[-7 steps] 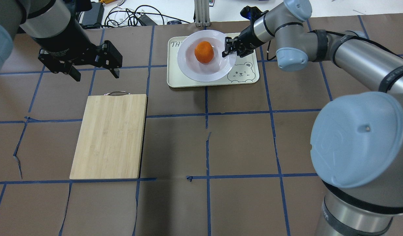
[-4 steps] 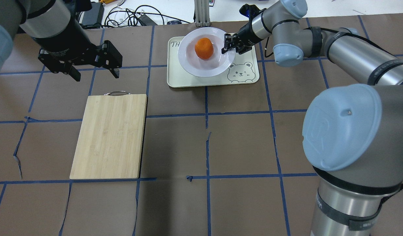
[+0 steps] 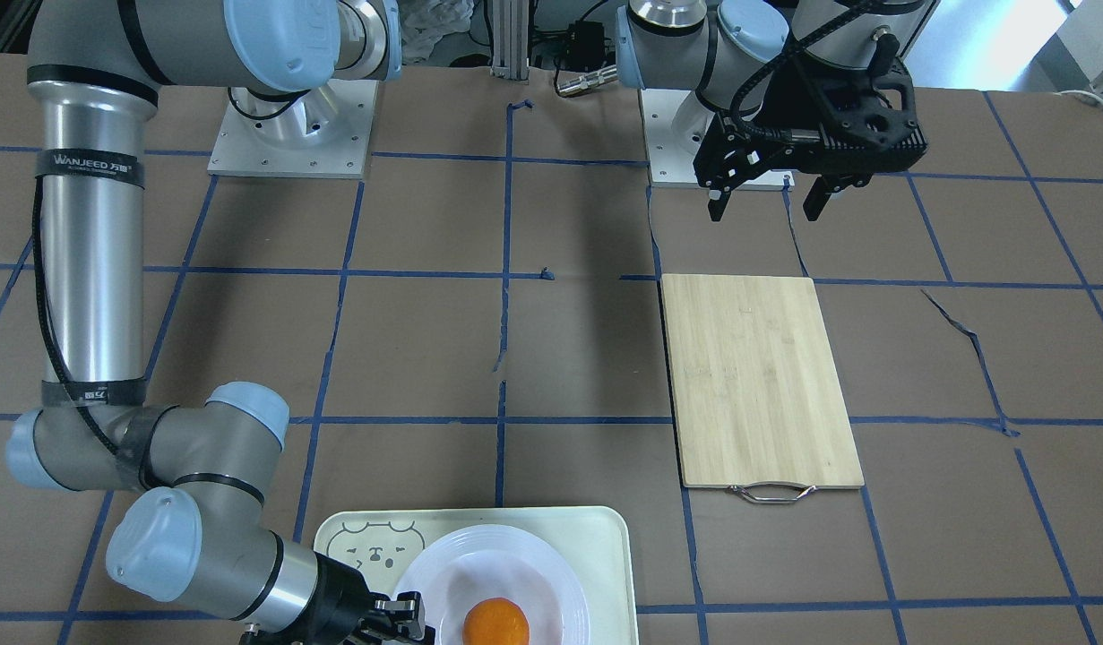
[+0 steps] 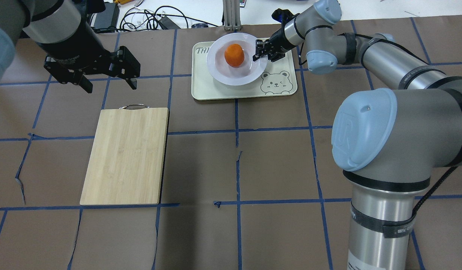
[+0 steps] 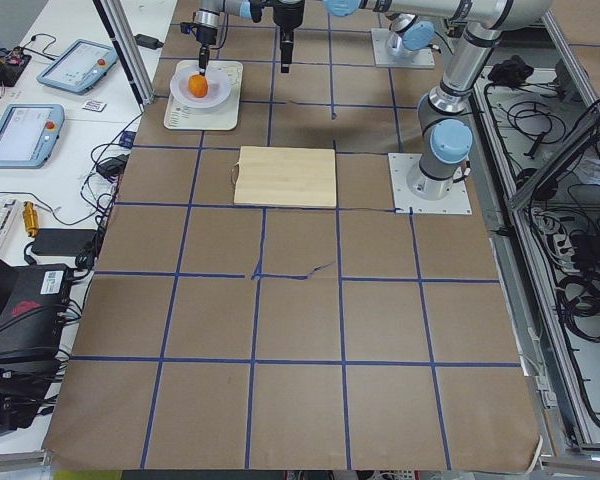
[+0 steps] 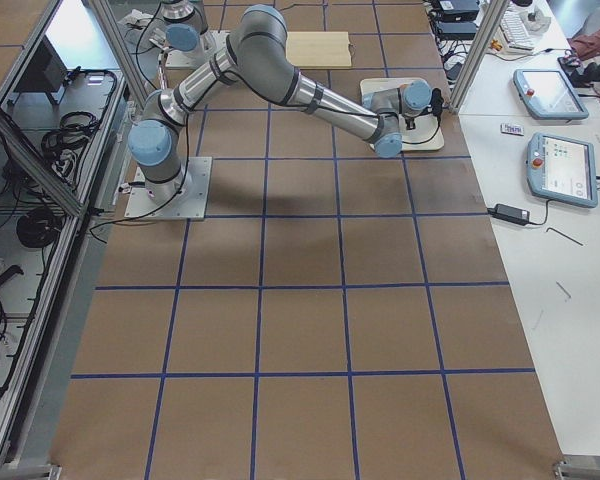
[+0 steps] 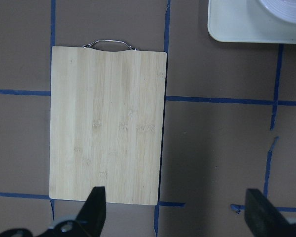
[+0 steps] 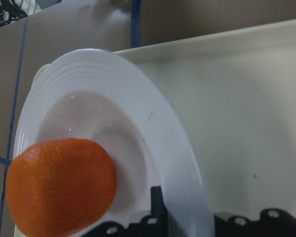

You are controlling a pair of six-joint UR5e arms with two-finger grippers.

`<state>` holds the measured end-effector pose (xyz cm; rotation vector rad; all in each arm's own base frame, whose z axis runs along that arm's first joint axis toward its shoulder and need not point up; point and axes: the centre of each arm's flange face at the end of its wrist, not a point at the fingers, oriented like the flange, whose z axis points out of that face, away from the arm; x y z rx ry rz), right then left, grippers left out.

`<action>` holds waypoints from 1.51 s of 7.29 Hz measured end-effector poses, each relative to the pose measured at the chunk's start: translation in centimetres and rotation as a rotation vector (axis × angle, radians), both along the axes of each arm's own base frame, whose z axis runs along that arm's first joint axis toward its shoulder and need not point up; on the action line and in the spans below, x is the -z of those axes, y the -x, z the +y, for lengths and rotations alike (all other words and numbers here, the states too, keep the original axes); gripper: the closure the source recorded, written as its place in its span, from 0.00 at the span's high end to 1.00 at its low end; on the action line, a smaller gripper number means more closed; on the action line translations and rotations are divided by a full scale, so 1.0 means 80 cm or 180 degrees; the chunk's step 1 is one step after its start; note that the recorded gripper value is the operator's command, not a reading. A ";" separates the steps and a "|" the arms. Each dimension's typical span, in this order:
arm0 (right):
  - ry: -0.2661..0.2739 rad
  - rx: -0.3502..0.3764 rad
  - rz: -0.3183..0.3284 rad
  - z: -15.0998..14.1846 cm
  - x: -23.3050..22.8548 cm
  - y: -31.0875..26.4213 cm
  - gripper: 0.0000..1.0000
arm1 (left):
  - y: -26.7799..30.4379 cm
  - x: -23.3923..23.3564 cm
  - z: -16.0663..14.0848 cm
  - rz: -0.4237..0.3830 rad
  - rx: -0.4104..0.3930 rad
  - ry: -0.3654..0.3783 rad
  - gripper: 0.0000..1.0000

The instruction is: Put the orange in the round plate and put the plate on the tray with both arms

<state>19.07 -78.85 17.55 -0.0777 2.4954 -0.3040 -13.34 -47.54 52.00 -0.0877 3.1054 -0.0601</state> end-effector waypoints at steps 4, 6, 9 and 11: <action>0.0016 0.0051 0.0192 0.000 0.000 0.008 1.00 | -0.002 0.001 -0.001 0.0000 -0.0010 -0.0005 1.00; 0.0042 0.0124 0.0314 0.001 -0.023 0.022 1.00 | -0.002 0.001 -0.001 0.0000 -0.0010 -0.0005 1.00; -0.0366 0.0247 0.0810 0.039 -0.139 0.052 1.00 | -0.002 0.001 -0.001 0.0000 -0.0011 -0.0005 1.00; -0.0799 0.0239 0.1218 0.111 -0.251 0.066 1.00 | -0.002 0.001 -0.001 0.0000 -0.0012 -0.0005 1.00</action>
